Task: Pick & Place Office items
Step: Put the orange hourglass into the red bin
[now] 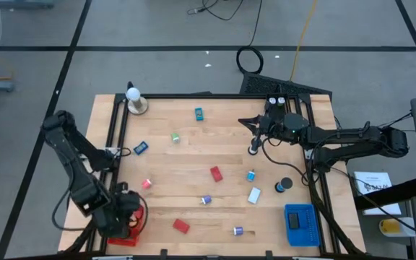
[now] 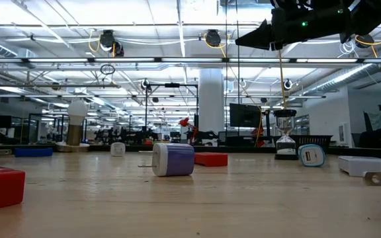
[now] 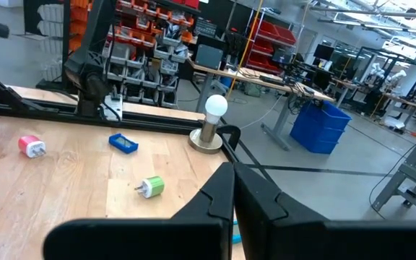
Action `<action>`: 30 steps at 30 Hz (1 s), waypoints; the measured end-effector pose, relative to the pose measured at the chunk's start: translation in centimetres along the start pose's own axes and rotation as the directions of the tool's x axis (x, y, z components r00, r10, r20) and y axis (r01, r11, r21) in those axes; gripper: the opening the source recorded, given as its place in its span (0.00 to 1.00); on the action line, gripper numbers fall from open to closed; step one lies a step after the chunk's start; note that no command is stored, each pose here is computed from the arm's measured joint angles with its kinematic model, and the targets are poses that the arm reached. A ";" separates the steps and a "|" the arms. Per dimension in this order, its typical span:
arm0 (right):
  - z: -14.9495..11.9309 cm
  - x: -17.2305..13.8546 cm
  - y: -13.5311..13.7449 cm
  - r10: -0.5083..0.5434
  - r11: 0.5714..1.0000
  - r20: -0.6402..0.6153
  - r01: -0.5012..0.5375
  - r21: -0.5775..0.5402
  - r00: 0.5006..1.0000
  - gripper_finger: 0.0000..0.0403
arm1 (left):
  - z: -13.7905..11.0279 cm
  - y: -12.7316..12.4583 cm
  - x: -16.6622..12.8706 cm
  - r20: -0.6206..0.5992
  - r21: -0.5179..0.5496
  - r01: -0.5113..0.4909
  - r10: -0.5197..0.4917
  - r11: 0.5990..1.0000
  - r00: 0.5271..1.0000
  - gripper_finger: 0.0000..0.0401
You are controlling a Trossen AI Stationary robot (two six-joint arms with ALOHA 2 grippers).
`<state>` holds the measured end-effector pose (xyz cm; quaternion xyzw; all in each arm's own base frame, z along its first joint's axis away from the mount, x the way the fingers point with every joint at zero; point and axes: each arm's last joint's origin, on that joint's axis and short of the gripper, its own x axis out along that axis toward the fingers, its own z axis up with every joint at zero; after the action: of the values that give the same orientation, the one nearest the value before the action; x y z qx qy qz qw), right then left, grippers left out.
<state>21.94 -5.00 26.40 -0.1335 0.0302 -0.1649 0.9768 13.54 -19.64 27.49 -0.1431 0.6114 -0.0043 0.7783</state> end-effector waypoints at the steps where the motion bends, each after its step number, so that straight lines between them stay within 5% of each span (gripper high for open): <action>1: 0.0 0.0 0.0 0.000 1.000 0.000 0.000 0.001 1.000 0.00 | -0.1 -0.3 0.2 0.005 0.004 0.003 -0.003 1.000 1.000 0.51; 30: 0.0 0.0 0.0 0.000 1.000 -0.001 0.000 0.001 1.000 0.00 | -2.5 -2.9 5.5 -0.024 0.068 -0.180 0.182 0.981 0.983 0.51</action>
<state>21.94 -5.00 26.38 -0.1329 0.0305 -0.1648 0.9769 12.98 -23.93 22.41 -0.0614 0.6332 0.0443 0.7702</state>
